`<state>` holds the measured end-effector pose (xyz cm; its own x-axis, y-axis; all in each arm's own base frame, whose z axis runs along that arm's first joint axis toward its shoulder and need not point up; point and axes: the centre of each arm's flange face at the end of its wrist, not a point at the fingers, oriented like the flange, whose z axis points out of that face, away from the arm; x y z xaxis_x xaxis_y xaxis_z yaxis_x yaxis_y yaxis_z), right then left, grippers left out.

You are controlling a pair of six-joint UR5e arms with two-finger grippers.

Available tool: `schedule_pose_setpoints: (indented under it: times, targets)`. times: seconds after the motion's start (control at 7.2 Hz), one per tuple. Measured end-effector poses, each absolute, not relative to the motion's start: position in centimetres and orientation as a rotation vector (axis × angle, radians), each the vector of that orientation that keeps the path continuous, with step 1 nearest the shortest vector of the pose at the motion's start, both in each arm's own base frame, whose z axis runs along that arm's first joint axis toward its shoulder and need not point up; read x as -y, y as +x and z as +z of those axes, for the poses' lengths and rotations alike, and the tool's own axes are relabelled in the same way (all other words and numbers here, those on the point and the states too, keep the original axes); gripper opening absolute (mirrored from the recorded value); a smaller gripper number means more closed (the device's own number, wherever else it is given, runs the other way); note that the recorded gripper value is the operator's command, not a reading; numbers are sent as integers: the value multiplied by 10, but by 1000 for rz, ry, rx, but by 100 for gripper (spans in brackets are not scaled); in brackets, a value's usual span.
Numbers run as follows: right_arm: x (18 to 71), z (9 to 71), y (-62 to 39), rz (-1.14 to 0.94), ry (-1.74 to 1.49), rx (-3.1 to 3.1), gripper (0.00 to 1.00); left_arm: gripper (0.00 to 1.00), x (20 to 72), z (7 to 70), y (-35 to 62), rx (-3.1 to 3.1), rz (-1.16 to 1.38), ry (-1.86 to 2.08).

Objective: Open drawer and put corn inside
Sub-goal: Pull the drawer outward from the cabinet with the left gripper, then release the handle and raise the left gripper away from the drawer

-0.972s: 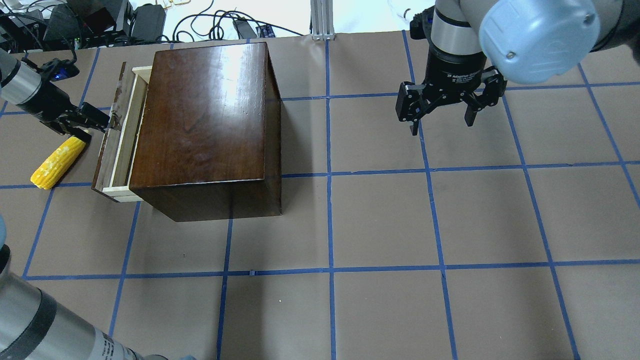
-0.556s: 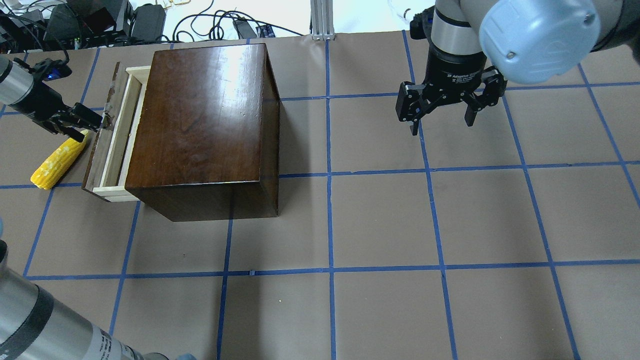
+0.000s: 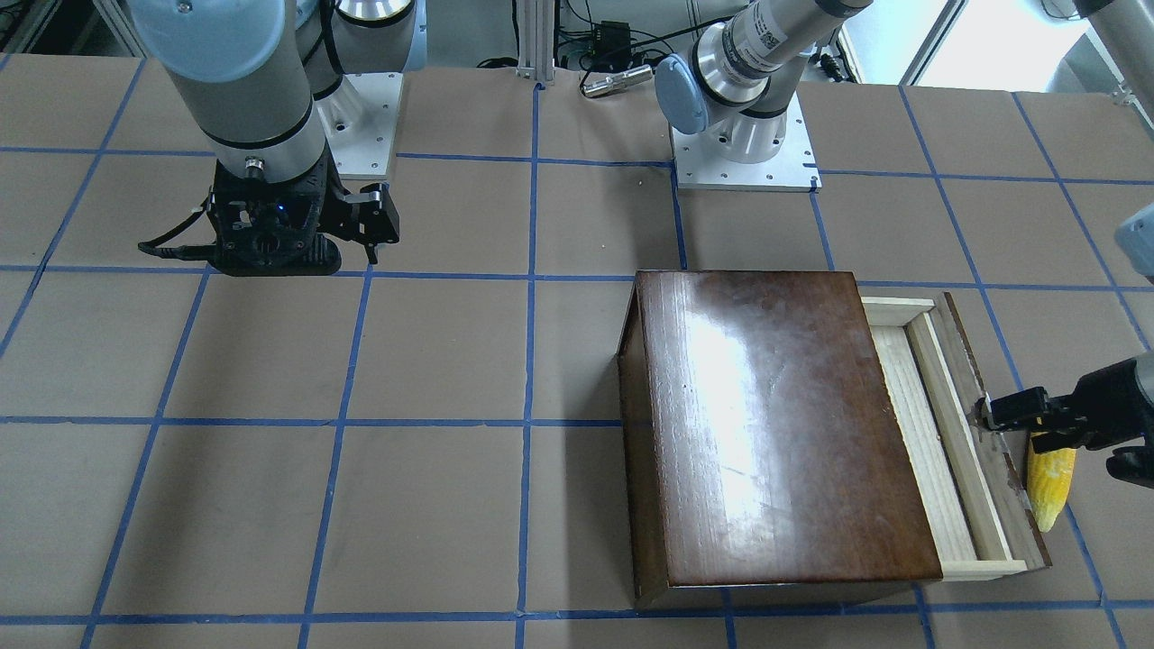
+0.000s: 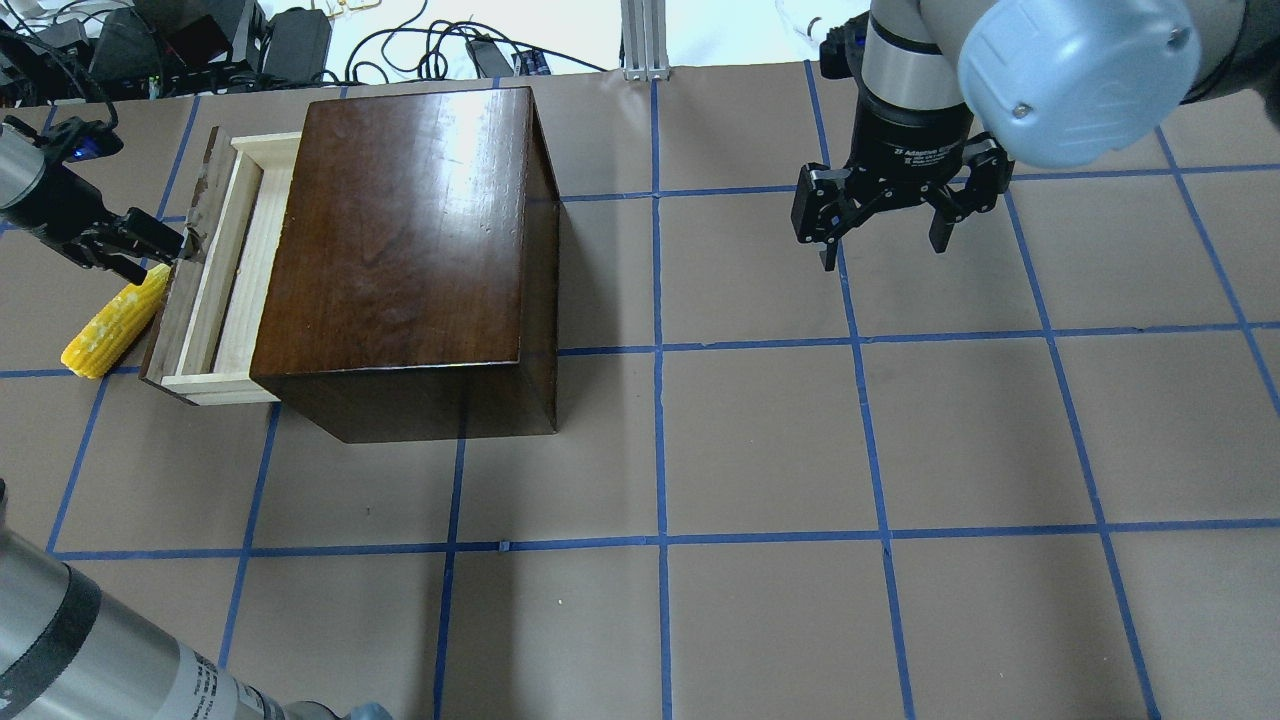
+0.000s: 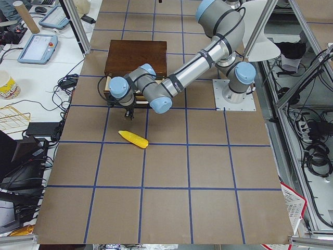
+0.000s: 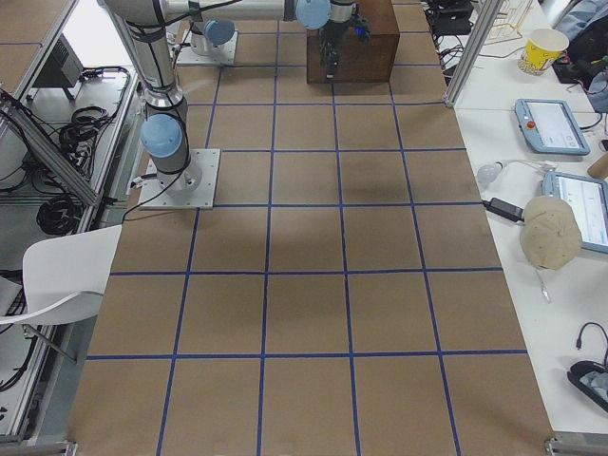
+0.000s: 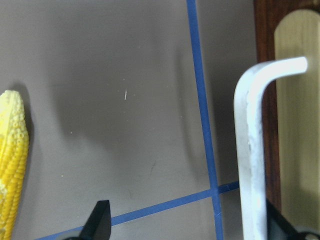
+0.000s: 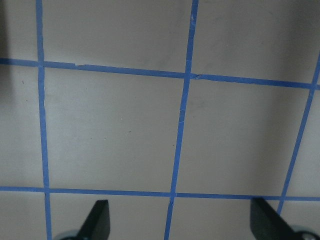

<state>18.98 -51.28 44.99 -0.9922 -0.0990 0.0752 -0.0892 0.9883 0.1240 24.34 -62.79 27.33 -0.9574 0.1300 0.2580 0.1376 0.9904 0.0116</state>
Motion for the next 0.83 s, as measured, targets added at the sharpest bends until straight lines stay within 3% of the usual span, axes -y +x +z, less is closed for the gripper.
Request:
schedule_pose_setpoints:
  times: [0.83]
  targets:
    - [513, 450, 190, -185, 145, 3051, 100, 100, 633, 278, 252, 2900, -41, -230]
